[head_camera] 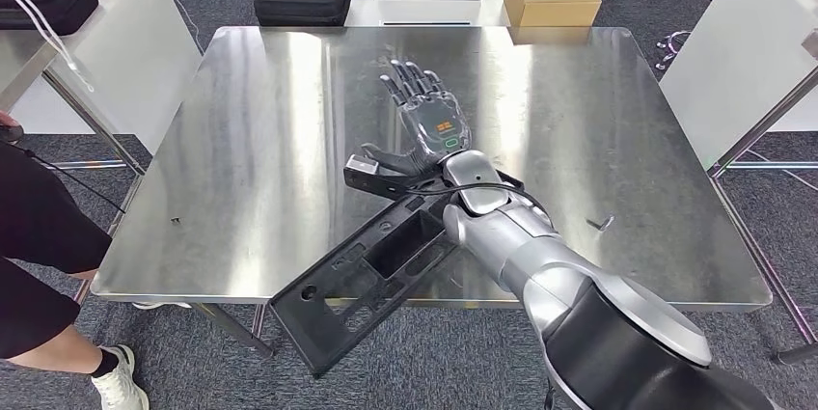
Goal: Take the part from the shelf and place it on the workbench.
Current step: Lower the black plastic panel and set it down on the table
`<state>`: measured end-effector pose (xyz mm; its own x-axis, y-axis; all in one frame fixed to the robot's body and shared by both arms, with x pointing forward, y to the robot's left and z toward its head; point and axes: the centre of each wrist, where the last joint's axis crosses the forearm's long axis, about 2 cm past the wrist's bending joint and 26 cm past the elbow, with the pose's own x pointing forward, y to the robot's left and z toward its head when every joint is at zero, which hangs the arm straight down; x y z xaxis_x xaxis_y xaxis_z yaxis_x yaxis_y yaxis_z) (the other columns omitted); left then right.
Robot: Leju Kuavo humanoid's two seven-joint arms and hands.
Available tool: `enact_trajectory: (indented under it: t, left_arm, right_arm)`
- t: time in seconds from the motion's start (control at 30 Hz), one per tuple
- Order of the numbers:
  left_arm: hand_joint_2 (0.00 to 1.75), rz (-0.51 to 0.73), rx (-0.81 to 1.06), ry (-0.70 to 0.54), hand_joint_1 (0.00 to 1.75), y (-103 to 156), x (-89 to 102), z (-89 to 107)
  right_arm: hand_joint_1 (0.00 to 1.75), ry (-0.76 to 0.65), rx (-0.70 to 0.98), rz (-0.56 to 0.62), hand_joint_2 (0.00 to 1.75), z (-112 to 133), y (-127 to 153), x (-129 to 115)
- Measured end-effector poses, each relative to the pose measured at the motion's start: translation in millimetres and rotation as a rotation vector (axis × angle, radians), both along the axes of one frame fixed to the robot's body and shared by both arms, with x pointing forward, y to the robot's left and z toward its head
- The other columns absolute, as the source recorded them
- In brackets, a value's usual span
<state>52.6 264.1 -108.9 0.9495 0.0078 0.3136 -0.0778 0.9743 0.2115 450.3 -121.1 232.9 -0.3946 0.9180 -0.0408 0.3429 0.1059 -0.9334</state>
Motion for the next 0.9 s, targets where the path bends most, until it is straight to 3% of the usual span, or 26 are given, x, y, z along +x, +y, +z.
enact_trajectory:
  t: [0.5, 0.7, 0.9]
  left_arm:
    - [0.0, -0.004, 0.001, 0.004, 0.0, -0.1, 0.0, 0.0]
    - [0.0, 0.004, 0.0, 0.011, 0.0, -0.2, -0.2, 0.0]
    - [0.0, 0.045, 0.003, 0.031, 0.0, -0.3, -1.3, -0.1]
  right_arm:
    - [0.0, 0.018, 0.129, 0.042, 0.0, 9.1, 1.7, 2.7]
    - [0.0, 0.059, 0.314, 0.162, 0.0, 30.2, 15.6, 5.3]
    - [0.0, 0.257, 0.598, 0.383, 0.0, 50.6, 31.4, 6.6]
